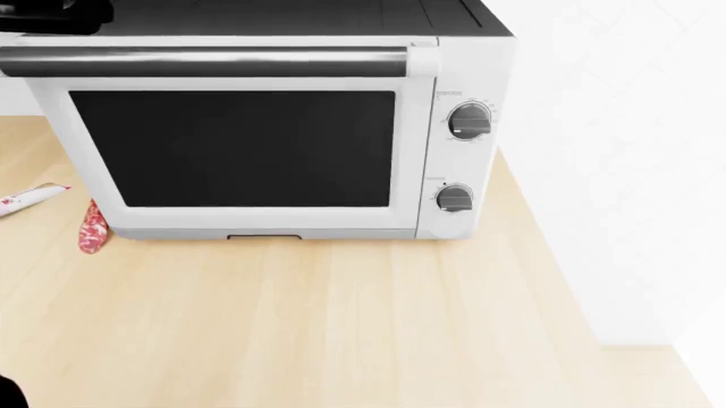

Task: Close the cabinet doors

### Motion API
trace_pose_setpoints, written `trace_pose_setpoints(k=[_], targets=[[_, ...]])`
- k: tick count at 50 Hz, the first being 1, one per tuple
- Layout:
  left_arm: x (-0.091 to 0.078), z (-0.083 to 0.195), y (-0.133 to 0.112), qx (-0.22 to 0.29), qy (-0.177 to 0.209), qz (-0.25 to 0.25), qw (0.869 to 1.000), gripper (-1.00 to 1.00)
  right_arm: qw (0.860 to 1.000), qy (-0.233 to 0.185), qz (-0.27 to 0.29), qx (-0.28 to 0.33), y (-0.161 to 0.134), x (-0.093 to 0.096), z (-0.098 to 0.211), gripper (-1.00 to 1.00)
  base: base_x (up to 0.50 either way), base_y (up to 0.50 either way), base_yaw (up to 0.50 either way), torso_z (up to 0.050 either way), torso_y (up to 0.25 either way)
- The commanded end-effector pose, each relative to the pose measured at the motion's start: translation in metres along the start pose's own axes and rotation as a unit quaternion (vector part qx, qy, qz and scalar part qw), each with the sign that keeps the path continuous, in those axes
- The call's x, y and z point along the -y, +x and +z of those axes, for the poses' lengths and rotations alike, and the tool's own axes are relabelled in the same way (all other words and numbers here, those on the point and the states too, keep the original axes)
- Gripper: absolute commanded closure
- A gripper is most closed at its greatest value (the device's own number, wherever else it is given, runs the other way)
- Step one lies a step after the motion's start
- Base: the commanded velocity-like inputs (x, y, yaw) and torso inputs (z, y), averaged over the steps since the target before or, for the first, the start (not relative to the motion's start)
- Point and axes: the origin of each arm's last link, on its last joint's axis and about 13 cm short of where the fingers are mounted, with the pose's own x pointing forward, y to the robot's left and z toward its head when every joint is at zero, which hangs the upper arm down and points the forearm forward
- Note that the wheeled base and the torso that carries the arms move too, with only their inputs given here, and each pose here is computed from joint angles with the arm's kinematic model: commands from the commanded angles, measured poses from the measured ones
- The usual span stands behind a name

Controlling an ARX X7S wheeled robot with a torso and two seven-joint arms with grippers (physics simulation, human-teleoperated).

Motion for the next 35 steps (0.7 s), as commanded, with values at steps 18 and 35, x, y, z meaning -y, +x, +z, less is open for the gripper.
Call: trace_pose_setpoints(k=[18,35], targets=[[-0.005,-0.002,-0.001,-0.002,-0.002,0.009,1.0,-1.0,0.992,0.078,-0.085,0.041,0.028,0.002,0.027,-1.0,0.0,0.0,0.0,0.004,0.0],[-0.008,0.001,-0.002,0.001,-0.007,0.014,1.0,-1.0,0.983,0.181,0.027,0.027,0.047,-0.015,0.023,-1.0,0.0,0.0,0.0,0.0,0.0]])
